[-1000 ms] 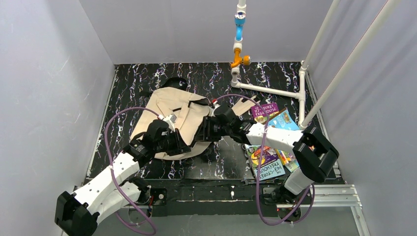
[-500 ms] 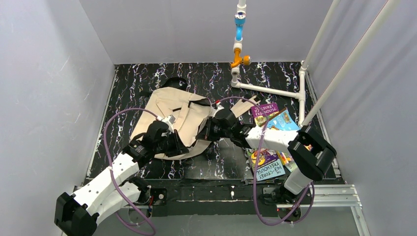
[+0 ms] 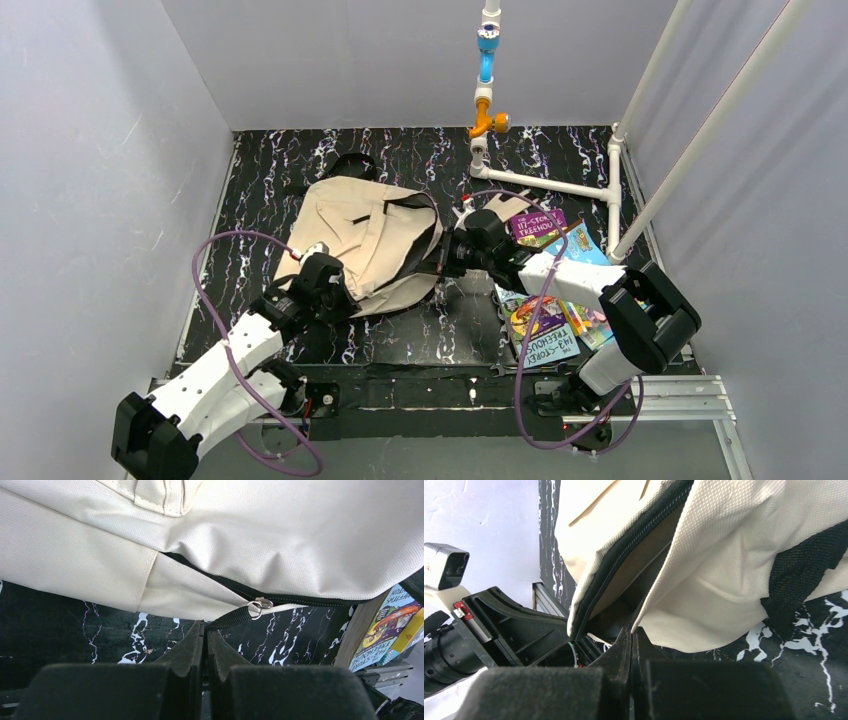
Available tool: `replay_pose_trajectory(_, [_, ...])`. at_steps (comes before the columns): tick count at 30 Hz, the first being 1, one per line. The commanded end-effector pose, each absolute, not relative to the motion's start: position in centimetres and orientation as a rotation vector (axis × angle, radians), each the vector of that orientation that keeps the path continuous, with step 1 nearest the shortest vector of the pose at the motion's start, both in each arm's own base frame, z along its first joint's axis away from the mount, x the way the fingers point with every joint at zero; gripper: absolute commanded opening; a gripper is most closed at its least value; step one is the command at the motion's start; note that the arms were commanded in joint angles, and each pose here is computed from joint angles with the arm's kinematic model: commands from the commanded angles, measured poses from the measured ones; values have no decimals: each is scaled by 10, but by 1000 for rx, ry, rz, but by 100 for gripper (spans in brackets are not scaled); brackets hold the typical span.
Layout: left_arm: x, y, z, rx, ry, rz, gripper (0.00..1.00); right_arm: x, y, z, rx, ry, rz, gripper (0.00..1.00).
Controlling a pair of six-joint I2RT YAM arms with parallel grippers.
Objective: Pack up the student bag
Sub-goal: Unzip the student bag at the center of the board, then pick up the book from the center of the board.
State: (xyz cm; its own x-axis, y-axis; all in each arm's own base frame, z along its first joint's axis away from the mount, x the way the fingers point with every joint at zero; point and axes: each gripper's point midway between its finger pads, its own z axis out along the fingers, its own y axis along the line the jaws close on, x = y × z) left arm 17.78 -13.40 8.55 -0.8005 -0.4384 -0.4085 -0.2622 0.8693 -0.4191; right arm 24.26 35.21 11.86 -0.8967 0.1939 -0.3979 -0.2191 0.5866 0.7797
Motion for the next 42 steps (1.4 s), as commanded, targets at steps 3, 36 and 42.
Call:
replay_pose_trajectory(3, [161,-101,72,-457,2558,-303,0,274,336,137,-59,2275,1127,1])
replay_pose_trajectory(36, [191,-239,197,70,2263,-1069,84,272,204,161,-332,2405,335,95])
replay_pose_trajectory(42, [190,-342,190,493,2131,-1099,84,268,102,156,100,2457,243,98])
